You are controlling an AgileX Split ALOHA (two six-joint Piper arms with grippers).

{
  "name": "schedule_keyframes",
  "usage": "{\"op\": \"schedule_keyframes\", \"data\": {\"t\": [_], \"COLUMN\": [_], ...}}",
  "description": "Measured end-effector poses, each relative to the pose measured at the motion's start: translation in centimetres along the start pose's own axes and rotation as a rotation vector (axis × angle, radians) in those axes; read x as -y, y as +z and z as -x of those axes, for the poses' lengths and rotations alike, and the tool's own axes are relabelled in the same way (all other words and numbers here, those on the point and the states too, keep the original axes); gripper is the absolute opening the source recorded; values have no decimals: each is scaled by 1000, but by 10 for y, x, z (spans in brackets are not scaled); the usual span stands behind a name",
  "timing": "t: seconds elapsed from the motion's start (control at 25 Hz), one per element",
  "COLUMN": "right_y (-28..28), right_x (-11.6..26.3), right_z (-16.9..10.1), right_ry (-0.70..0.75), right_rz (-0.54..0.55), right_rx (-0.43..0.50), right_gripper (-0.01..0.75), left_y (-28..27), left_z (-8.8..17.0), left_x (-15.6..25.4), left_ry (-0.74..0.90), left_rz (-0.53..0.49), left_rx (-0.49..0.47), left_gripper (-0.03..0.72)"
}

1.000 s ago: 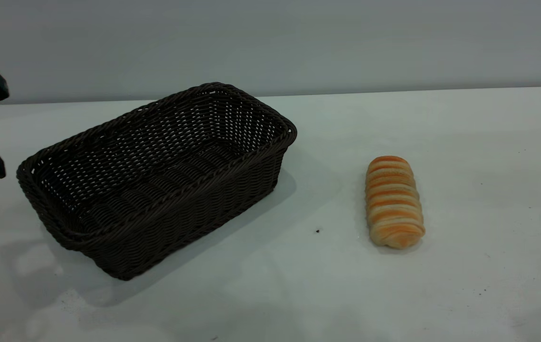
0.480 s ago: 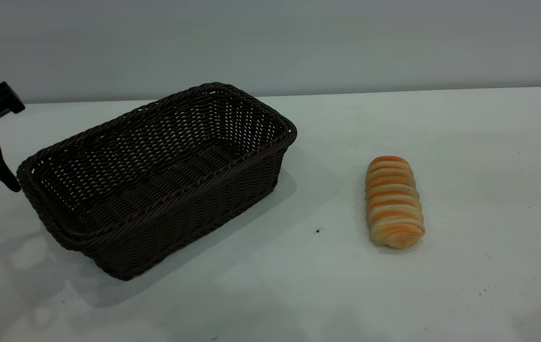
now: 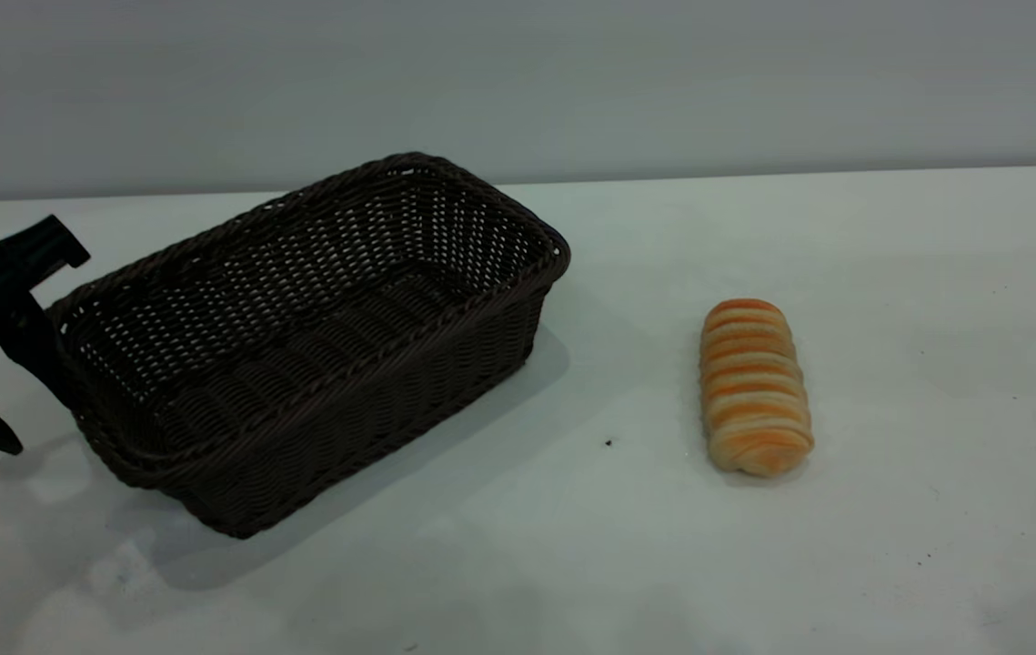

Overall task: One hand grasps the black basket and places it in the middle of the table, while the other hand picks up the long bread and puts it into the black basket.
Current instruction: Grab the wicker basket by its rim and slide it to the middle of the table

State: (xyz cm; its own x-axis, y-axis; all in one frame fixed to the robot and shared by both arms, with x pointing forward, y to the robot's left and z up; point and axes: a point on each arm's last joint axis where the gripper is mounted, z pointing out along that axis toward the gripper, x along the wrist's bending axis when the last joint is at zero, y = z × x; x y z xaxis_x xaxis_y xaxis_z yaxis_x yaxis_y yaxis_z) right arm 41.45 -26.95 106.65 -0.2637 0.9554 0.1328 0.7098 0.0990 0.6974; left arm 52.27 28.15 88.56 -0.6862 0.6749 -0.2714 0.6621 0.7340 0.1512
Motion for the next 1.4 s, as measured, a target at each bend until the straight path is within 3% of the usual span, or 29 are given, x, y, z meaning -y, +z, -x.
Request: {"op": "schedule_keyframes", "data": {"t": [0.68, 1.4], "right_y": [0, 0], "right_x": [0, 0], "right_z": [0, 0], "right_ry": [0, 1], "right_rz": [0, 1], "right_rx": [0, -2], "right_gripper": [473, 473], "left_y": [-30, 2], "left_z": [7, 5], "left_x": [-2, -1], "left_ry": [62, 72], "left_rz": [50, 38], "left_rx": [64, 31], "left_gripper": [410, 410]}}
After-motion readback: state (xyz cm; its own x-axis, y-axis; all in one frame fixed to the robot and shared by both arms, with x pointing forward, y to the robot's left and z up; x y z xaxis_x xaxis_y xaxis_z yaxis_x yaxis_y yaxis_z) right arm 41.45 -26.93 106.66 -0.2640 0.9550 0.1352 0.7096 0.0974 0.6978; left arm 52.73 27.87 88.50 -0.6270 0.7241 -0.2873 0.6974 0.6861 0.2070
